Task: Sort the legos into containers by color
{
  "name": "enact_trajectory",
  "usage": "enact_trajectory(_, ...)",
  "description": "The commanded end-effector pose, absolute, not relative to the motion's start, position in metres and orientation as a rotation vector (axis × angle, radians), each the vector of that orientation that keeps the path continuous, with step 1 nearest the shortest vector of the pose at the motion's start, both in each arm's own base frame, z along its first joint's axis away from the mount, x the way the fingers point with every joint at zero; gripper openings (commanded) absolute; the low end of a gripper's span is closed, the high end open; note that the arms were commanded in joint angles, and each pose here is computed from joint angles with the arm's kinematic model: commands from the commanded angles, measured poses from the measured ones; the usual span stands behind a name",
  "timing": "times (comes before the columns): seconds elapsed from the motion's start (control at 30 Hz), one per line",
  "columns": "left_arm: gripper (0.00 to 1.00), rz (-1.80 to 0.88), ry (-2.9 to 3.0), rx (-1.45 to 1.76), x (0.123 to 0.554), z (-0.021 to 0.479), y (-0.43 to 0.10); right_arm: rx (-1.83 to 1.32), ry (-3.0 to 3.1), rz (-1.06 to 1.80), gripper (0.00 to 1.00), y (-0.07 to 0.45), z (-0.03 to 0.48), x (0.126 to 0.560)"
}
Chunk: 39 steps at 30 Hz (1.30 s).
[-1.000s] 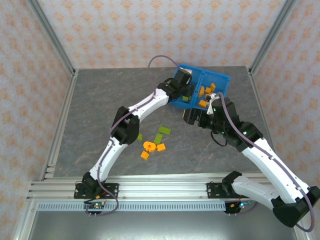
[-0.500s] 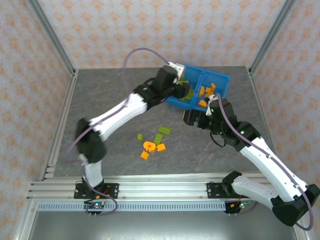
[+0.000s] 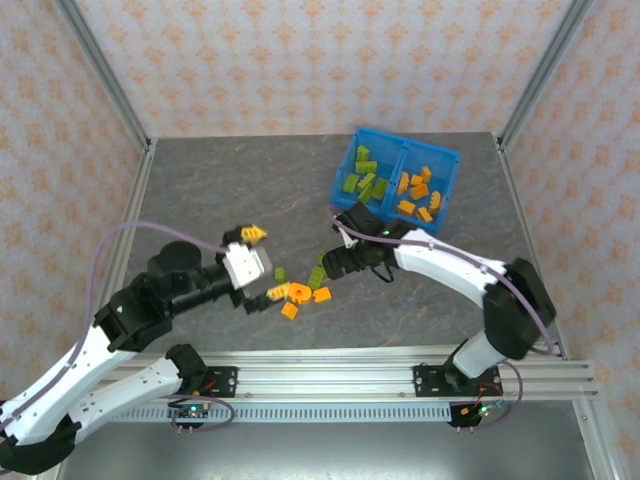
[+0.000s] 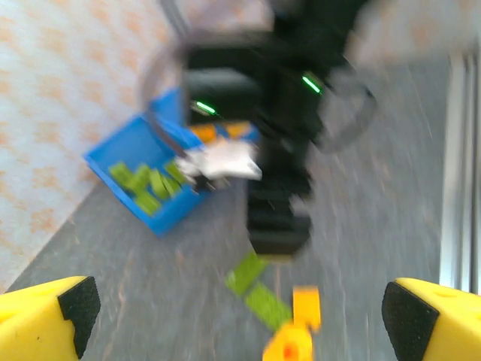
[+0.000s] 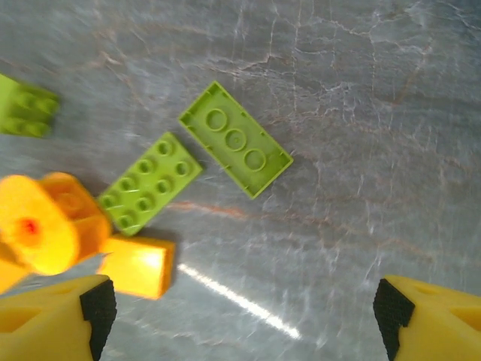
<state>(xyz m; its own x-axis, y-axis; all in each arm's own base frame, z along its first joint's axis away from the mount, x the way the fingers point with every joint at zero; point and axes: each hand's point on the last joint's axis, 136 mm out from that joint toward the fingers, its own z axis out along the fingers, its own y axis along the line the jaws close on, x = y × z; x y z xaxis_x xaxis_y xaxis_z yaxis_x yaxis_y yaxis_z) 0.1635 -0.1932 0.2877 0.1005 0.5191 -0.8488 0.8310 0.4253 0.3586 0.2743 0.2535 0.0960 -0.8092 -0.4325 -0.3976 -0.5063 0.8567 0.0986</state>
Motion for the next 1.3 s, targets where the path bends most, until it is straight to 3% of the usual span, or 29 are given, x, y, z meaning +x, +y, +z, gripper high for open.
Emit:
enact_trajectory(0.0,1.0,-0.248,1.44,1.596,0.128,0.223,-0.179,-0.894,2.608,0.095,0.9,0.253,0.085,0.299)
enact_trajectory(0.37,1.0,-0.27,1.343,1.634,0.121,0.182,-0.185,-1.142,2.734,0.009,0.79,0.27,0.029,0.309)
enact_trajectory(0.6,1.0,-0.257,1.341,1.645,0.124,0.177,-0.186,-1.155,2.799,0.044,0.48,0.271,0.01,0.3)
enact_trajectory(0.83,1.0,-0.245,1.336,1.637,0.127,0.177,-0.187,-1.118,2.805,0.013,0.34,0.266,0.01,0.3)
enact_trajectory(0.97,1.0,-0.26,1.317,1.606,0.128,0.184,-0.189,-0.983,2.733,0.113,0.32,0.278,0.042,0.311)
enact_trajectory(1.13,1.0,-0.291,1.28,1.463,0.136,0.216,-0.195,-0.664,2.528,0.378,0.32,0.297,0.123,0.336)
enact_trajectory(1.27,1.0,-0.321,1.368,1.282,0.155,0.237,-0.194,-0.306,2.405,0.415,0.31,0.265,0.173,0.384)
